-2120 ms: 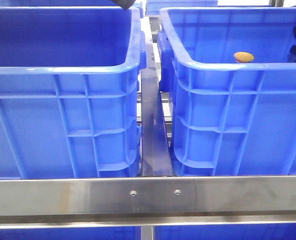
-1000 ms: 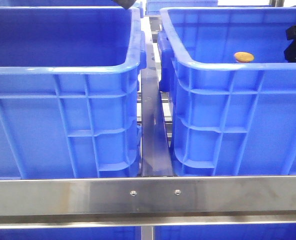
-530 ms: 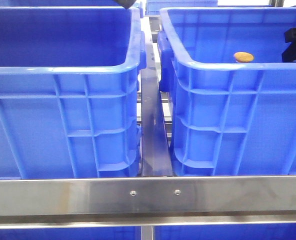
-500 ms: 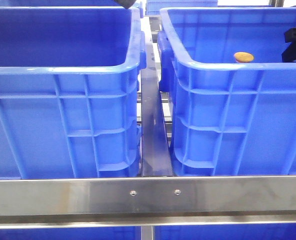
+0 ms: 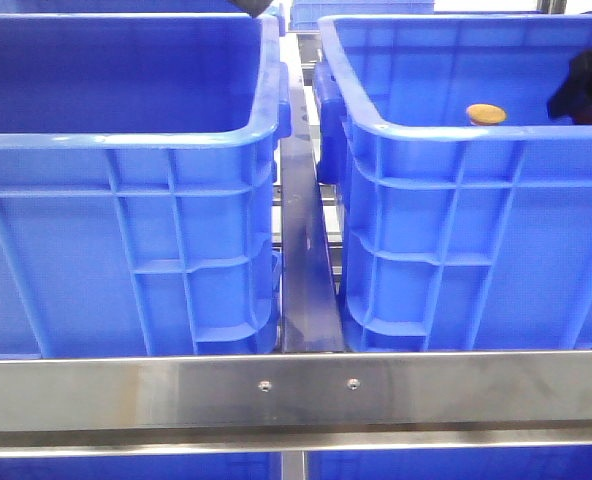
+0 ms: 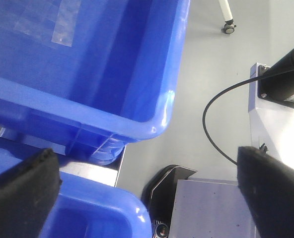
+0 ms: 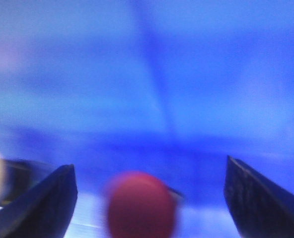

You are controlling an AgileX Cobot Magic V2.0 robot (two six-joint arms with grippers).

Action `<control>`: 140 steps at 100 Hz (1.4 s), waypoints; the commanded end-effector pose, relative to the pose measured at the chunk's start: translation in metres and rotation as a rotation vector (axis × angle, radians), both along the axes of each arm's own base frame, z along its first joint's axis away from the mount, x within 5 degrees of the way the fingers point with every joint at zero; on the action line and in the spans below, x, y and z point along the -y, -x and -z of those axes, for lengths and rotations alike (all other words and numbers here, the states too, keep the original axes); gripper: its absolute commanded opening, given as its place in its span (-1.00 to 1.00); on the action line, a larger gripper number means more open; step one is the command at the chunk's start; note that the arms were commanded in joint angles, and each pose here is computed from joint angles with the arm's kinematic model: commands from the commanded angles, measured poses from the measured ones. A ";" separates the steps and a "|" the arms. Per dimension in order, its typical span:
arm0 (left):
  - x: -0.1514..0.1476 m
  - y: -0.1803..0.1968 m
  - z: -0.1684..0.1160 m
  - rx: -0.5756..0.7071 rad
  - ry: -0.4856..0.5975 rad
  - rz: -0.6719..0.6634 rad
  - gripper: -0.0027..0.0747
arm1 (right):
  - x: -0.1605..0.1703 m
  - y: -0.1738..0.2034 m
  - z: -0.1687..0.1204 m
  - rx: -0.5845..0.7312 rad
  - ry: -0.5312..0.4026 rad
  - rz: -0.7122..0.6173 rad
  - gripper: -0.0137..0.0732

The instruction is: Pick red and yellow buttons and place in box

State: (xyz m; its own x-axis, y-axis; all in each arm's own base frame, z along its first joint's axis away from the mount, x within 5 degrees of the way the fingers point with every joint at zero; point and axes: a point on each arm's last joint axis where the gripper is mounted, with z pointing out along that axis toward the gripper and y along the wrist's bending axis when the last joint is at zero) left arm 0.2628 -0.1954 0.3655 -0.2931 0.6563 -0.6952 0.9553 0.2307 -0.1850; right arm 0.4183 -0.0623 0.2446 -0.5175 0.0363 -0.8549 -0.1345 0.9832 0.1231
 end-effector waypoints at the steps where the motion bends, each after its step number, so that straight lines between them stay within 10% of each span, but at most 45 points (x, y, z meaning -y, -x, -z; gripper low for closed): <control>1: -0.001 0.008 -0.026 0.042 0.095 -0.020 0.83 | -0.006 0.015 -0.047 0.112 0.001 -0.020 0.60; 31: -0.002 0.006 -0.026 0.021 0.095 -0.071 0.44 | -0.018 0.064 -0.073 0.158 -0.011 -0.023 -0.85; 59: -0.006 -0.002 -0.023 0.000 0.050 -0.212 -0.98 | -0.030 0.118 -0.085 0.194 -0.003 -0.011 -0.83; 140: -0.082 0.051 -0.025 0.316 0.194 -0.844 -0.98 | -0.046 0.211 -0.081 0.280 0.008 0.064 -0.83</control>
State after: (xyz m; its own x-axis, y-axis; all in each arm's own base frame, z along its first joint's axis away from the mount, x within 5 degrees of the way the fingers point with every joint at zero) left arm 0.2249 -0.1243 0.3737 -0.5106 0.2822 -0.8122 0.5395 0.8407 -0.0470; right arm 0.2105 -0.0199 0.3170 -0.2919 0.0451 -0.9554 -0.0763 0.9946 0.0702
